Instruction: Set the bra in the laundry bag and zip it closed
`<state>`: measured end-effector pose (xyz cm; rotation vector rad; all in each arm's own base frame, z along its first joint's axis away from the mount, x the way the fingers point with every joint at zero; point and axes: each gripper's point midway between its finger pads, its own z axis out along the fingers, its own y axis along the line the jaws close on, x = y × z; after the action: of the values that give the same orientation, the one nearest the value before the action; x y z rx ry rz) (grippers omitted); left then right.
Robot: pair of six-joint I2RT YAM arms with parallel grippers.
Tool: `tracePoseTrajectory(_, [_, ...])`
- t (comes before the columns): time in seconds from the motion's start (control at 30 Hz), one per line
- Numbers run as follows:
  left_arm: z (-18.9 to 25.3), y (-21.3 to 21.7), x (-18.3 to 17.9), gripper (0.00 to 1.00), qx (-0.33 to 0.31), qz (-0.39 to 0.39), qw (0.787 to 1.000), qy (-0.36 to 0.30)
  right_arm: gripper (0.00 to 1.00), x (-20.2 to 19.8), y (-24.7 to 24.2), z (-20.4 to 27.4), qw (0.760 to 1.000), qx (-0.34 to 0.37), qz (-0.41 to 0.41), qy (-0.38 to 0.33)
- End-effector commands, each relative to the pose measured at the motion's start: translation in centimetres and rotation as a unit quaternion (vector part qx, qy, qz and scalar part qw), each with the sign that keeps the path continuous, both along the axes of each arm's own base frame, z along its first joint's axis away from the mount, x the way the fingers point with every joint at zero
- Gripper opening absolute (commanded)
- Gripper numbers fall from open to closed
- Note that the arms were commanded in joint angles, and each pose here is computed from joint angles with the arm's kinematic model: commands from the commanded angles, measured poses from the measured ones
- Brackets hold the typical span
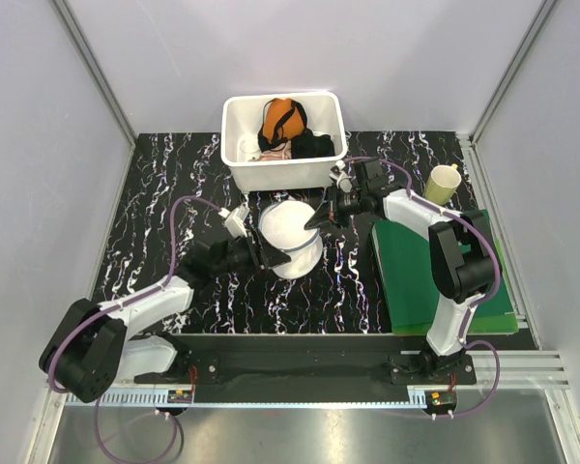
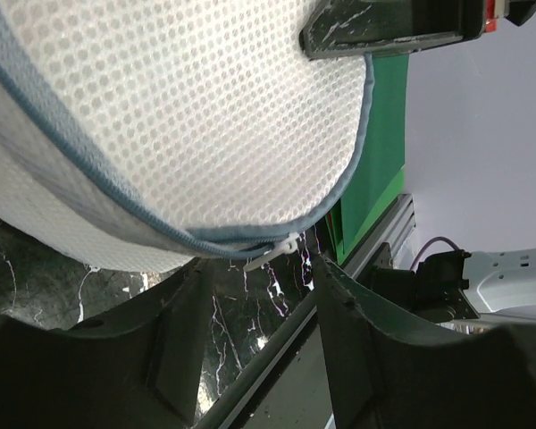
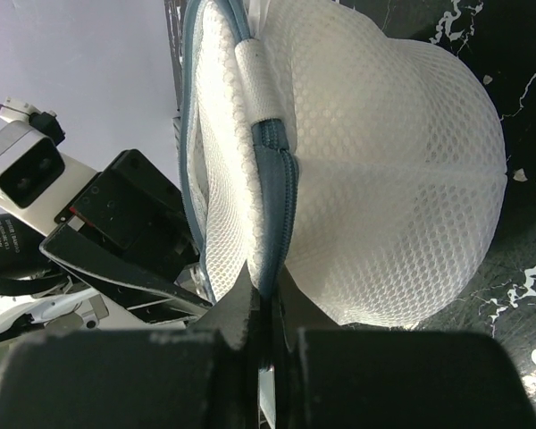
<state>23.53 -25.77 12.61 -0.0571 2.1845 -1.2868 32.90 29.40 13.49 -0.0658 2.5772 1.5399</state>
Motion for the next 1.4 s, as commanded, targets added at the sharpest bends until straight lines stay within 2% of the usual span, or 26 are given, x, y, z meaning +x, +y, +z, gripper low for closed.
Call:
tracePoseTrajectory(0.0, [4.1, -1.2, 1.5, 0.52, -0.046, -0.011, 0.997, -0.058, 0.0, -0.2, 0.5, 1.0, 1.0, 0.022, 0.012, -0.009])
tracePoseTrajectory(0.17, [4.9, -1.6, 1.8, 0.52, -0.061, -0.013, 0.996, -0.064, 0.0, 0.0, 0.6, 1.1, 1.0, 0.024, 0.01, -0.01])
tracePoseTrajectory(0.63, [5.1, -1.1, 1.6, 0.3, -0.06, -0.003, 0.996, -0.061, 0.0, -0.1, 0.6, 0.9, 1.0, 0.024, 0.01, -0.007])
tracePoseTrajectory(0.87, [4.0, -0.5, 1.9, 0.12, -0.043, 0.008, 0.998, -0.045, 0.0, -0.2, 0.5, 0.9, 1.0, 0.023, 0.01, -0.01])
tracePoseTrajectory(0.9, [3.8, -0.4, 2.0, 0.03, -0.037, 0.011, 0.998, -0.04, 0.0, -0.2, 0.5, 0.9, 1.0, 0.023, 0.011, -0.01])
tracePoseTrajectory(0.93, [3.6, -0.4, 2.1, 0.0, -0.034, 0.014, 0.999, -0.038, 0.0, -0.2, 0.5, 0.9, 1.0, 0.023, 0.01, -0.01])
tracePoseTrajectory(1.13, [2.4, -0.3, 2.1, 0.0, -0.002, 0.003, 1.0, -0.027, 0.0, 1.1, 0.2, 0.0, 1.0, -0.015, -0.002, -0.021])
tracePoseTrajectory(1.2, [2.3, -0.8, 1.7, 0.0, -0.018, -0.004, 0.999, -0.027, 0.07, 1.9, -0.3, -0.9, 0.998, -0.047, -0.01, -0.029])
tracePoseTrajectory(1.23, [2.2, -1.0, 1.6, 0.0, -0.02, -0.003, 1.0, -0.024, 0.23, 2.6, -0.9, -1.3, 0.996, -0.081, -0.03, -0.032])
tracePoseTrajectory(1.3, [2.3, -1.6, 1.2, 0.0, -0.028, -0.005, 0.999, -0.026, 0.5, 3.1, -1.8, -1.0, 0.992, -0.102, -0.06, -0.038])
tracePoseTrajectory(1.33, [2.4, -1.9, 1.0, 0.0, -0.031, -0.006, 0.999, -0.027, 0.7, 3.2, -3.0, -1.9, 0.988, -0.127, -0.085, -0.033])
tracePoseTrajectory(1.37, [2.6, -2.5, 0.5, 0.0, -0.036, -0.014, 0.999, -0.025, 0.75, 3.1, -3.7, -2.1, 0.985, -0.136, -0.108, -0.021])
